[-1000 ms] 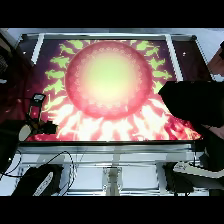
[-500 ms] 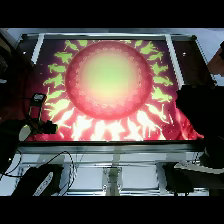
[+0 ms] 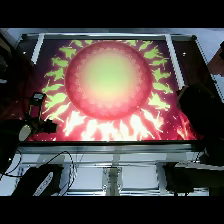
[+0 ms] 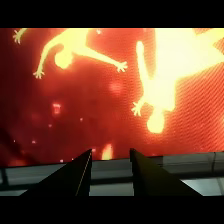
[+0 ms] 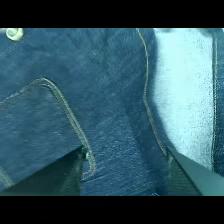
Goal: Fold the clothes and pants, and hang the long-sleeved shirts on hangers.
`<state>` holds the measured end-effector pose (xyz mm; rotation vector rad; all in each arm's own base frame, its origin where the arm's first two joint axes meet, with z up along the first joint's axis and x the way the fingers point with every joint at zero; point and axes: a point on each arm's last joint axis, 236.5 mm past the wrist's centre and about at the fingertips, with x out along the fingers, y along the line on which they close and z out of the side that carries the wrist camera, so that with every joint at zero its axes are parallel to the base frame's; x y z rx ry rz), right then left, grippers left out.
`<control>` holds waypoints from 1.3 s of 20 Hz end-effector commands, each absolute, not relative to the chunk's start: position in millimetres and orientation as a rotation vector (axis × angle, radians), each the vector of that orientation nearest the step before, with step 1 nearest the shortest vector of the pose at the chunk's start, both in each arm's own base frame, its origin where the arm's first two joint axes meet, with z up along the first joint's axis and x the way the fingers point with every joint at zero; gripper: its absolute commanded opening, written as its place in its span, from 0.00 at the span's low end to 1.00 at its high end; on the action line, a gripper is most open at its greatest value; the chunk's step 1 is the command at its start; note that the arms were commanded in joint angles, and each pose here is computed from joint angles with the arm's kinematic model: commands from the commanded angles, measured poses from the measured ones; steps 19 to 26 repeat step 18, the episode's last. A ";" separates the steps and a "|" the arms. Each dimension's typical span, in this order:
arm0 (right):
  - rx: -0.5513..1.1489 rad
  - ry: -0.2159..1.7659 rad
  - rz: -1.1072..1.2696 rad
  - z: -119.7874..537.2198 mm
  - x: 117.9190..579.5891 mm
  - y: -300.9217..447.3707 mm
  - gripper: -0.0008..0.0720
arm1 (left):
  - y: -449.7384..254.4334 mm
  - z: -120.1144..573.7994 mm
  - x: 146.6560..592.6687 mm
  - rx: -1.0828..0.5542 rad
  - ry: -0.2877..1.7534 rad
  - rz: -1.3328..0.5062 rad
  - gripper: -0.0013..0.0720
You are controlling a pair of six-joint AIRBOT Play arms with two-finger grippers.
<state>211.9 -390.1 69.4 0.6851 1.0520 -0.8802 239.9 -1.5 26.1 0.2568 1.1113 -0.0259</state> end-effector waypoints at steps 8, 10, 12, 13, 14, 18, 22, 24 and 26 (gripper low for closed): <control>0.498 1.066 -0.078 76.9 302.6 -100.1 0.03 | -1.7 26.3 240.1 0.257 1.111 -0.027 0.41; 0.420 1.186 0.050 38.2 273.8 -36.7 0.03 | -1.7 26.3 240.1 0.257 1.111 -0.027 0.41; 0.372 1.269 0.152 6.8 241.0 8.3 0.03 | -1.7 26.3 240.1 0.257 1.111 -0.027 0.41; 0.360 1.301 0.187 -5.4 224.8 25.0 0.03 | -1.7 26.3 240.1 0.257 1.111 -0.027 0.41; 0.346 1.322 0.215 -14.2 211.2 37.3 0.03 | -1.7 26.3 240.1 0.257 1.111 -0.027 0.41; 0.317 1.326 0.265 -26.2 178.9 64.6 0.03 | -1.7 26.3 240.1 0.257 1.111 -0.027 0.41; 0.317 1.326 0.265 -26.2 178.9 64.6 0.03 | -1.7 26.3 240.1 0.257 1.111 -0.027 0.41; 0.317 1.326 0.265 -26.2 178.9 64.6 0.03 | -1.7 26.3 240.1 0.257 1.111 -0.027 0.41; 0.317 1.326 0.265 -26.2 178.9 64.6 0.03 | -1.7 26.3 240.1 0.257 1.111 -0.027 0.41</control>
